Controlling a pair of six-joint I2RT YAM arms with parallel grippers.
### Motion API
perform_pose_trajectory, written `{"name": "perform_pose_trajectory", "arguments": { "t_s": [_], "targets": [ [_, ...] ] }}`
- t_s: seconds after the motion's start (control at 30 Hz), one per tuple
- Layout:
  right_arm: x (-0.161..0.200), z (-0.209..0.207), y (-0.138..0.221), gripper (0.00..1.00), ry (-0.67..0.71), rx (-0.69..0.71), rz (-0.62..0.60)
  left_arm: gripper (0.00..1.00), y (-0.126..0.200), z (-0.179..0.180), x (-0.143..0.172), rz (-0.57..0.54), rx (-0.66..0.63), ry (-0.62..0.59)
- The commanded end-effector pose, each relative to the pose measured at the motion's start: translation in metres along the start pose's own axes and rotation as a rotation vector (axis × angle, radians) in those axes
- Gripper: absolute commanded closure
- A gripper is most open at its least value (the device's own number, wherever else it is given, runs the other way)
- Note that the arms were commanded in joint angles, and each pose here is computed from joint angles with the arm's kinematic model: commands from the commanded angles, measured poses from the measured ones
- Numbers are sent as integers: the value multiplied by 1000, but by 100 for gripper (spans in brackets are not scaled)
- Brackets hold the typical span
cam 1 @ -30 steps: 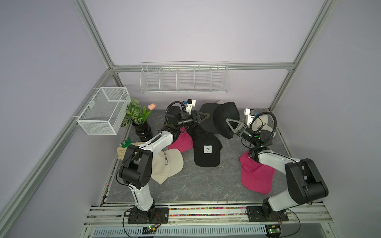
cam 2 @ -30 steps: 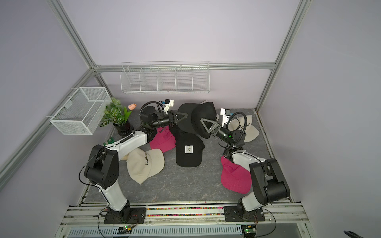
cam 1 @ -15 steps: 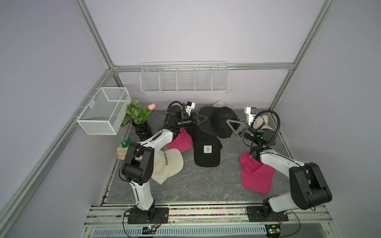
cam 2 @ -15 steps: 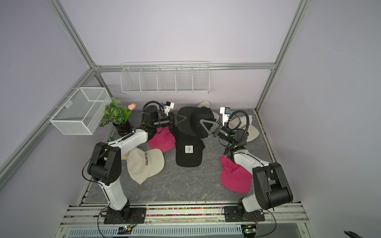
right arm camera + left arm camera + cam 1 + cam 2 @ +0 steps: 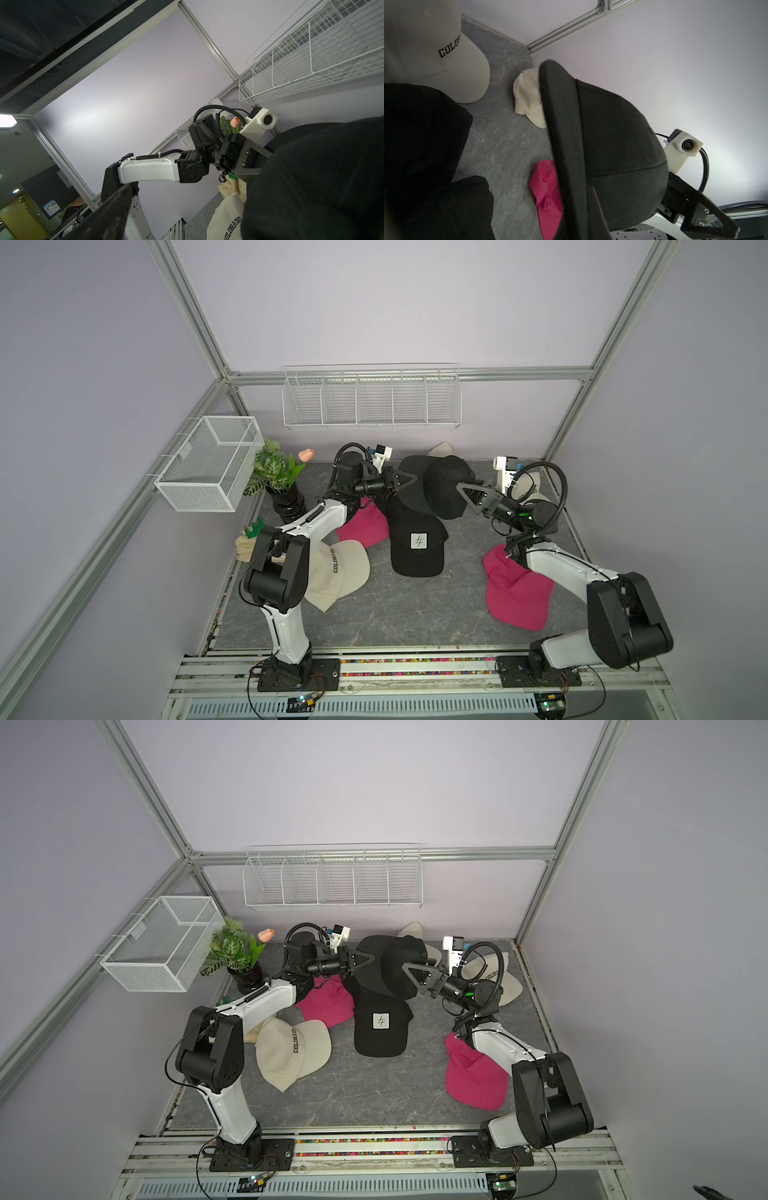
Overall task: Stack the baseball caps by color
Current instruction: Pick up the baseball cap from the center of the board.
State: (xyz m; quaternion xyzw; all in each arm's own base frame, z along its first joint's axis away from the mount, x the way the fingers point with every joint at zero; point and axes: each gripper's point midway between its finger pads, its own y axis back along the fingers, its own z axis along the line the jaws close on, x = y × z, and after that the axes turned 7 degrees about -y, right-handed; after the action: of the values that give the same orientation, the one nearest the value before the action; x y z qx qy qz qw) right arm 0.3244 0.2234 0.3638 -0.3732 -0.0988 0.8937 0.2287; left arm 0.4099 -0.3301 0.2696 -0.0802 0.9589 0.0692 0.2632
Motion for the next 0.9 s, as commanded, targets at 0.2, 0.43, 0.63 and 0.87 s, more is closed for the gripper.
{"name": "perform_pose_trajectory", "arguments": {
  "t_s": [0.2,0.43,0.63,0.87],
  "targets": [
    [-10,32,-3,67,100,-87,-28,100,3,30,-2,-29,-80,44],
    [-15,11,0,93,53,-21,-79,100,4,33,-3,-30,-97,42],
    [-20,-9,9,93,-2,41,-145,100,7,36,0,-30,-123,38],
    [-11,-24,16,94,41,188,-90,84,11,49,1,-35,-198,34]
  ]
}}
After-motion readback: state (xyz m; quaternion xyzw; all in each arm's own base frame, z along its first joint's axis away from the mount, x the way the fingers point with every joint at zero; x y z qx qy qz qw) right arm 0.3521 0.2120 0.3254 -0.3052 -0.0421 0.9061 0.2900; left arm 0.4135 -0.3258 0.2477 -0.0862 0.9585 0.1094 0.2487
